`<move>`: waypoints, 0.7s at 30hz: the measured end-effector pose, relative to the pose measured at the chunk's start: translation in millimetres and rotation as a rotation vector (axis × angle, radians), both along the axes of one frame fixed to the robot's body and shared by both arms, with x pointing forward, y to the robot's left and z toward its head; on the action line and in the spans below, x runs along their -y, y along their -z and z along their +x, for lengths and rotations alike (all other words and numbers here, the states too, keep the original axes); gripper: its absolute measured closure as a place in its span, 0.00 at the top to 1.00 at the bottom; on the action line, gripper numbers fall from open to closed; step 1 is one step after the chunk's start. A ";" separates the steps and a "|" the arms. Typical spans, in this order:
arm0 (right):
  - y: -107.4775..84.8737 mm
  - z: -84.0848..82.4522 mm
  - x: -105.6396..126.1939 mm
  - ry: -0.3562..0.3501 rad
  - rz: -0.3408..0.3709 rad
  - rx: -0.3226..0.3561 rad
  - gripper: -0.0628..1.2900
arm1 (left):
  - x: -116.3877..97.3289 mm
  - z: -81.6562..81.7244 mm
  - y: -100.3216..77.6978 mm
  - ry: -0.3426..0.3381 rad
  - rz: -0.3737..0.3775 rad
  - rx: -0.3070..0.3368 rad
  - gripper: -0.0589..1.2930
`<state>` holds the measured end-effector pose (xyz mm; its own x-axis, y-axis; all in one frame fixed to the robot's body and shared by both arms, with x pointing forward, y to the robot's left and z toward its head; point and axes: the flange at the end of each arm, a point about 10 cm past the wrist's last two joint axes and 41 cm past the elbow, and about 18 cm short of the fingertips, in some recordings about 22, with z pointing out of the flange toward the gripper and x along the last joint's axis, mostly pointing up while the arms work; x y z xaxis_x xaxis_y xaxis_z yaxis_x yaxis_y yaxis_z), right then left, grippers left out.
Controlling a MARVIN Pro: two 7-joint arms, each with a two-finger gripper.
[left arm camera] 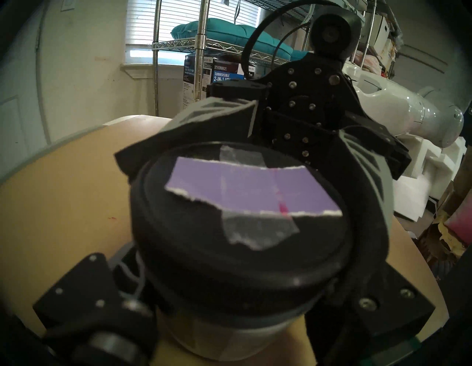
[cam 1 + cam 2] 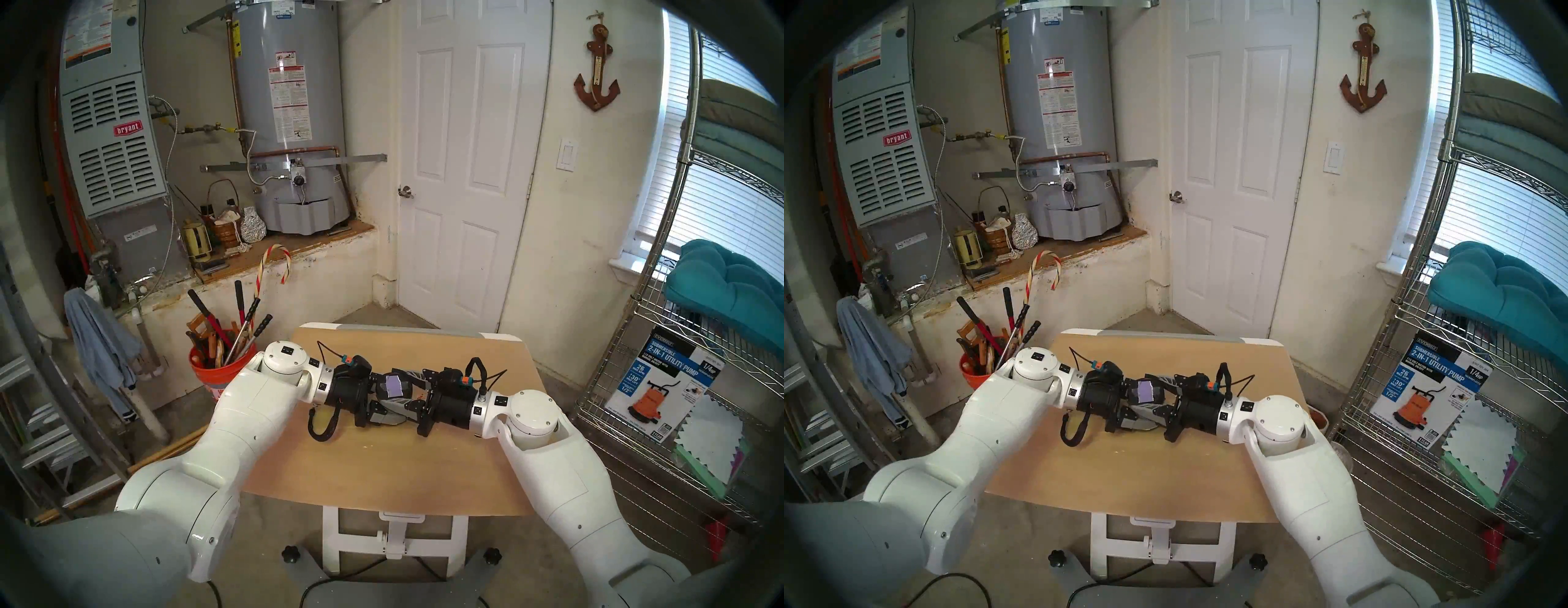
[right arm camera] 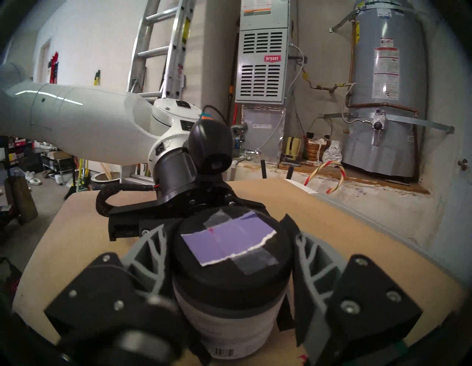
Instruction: Open paint jar
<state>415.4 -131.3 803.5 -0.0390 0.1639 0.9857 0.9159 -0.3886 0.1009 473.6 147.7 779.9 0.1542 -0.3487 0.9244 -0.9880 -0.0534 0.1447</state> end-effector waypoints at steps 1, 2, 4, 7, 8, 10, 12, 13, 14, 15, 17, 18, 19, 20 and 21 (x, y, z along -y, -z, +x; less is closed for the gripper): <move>-1.4 1.3 0.1 -0.014 -0.003 0.001 0.53 | -0.6 -0.2 -0.1 0.003 0.000 -0.001 0.62; -2.4 2.1 0.1 -0.023 -0.006 0.002 0.53 | -1.0 -0.3 -0.2 0.004 0.000 -0.002 0.62; -5.6 4.8 0.2 -0.051 -0.016 0.007 0.53 | -2.4 -0.4 -1.3 0.011 -0.002 -0.003 0.62; -9.6 9.2 -0.1 -0.089 -0.033 0.011 0.53 | -4.3 0.0 -2.6 0.020 -0.005 0.000 0.62; -11.0 10.7 -0.5 -0.102 -0.038 0.013 0.53 | -5.2 0.2 -2.9 0.022 -0.007 0.002 0.62; -12.7 12.8 -1.1 -0.119 -0.046 0.015 0.53 | -6.5 0.6 -3.0 0.026 -0.008 0.002 0.62; -14.2 15.7 -1.7 -0.141 -0.056 0.015 0.53 | -8.0 1.0 -2.6 0.030 -0.009 0.002 0.62; -14.7 16.5 -1.8 -0.148 -0.060 0.016 0.53 | -8.5 1.1 -2.4 0.031 -0.009 0.002 0.62; -15.1 17.7 -2.0 -0.158 -0.064 0.016 0.53 | -9.0 1.3 -2.0 0.032 -0.010 0.002 0.62; -15.5 18.9 -2.0 -0.166 -0.068 0.016 0.53 | -9.3 1.5 -1.7 0.032 -0.010 0.002 0.62; -15.9 21.7 -1.7 -0.184 -0.076 0.014 0.53 | -9.9 2.0 -0.7 0.033 -0.009 0.002 0.62; -15.8 23.8 -1.3 -0.196 -0.080 0.012 0.53 | -10.0 2.3 0.2 0.033 -0.009 0.001 0.62; -15.9 24.8 -1.0 -0.202 -0.081 0.012 0.53 | -10.0 2.4 0.7 0.033 -0.009 0.001 0.62; -15.8 25.7 -0.8 -0.208 -0.082 0.011 0.53 | -9.9 2.5 1.2 0.034 -0.009 0.001 0.62; -15.7 27.2 -0.1 -0.217 -0.083 0.009 0.53 | -9.9 2.8 1.6 0.034 -0.010 0.001 0.62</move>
<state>442.6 -131.2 819.2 -0.0910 0.2314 0.9686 0.9760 -0.1728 0.1329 476.5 157.6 778.3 0.1411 -0.3448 0.9280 -0.9894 -0.0179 0.1438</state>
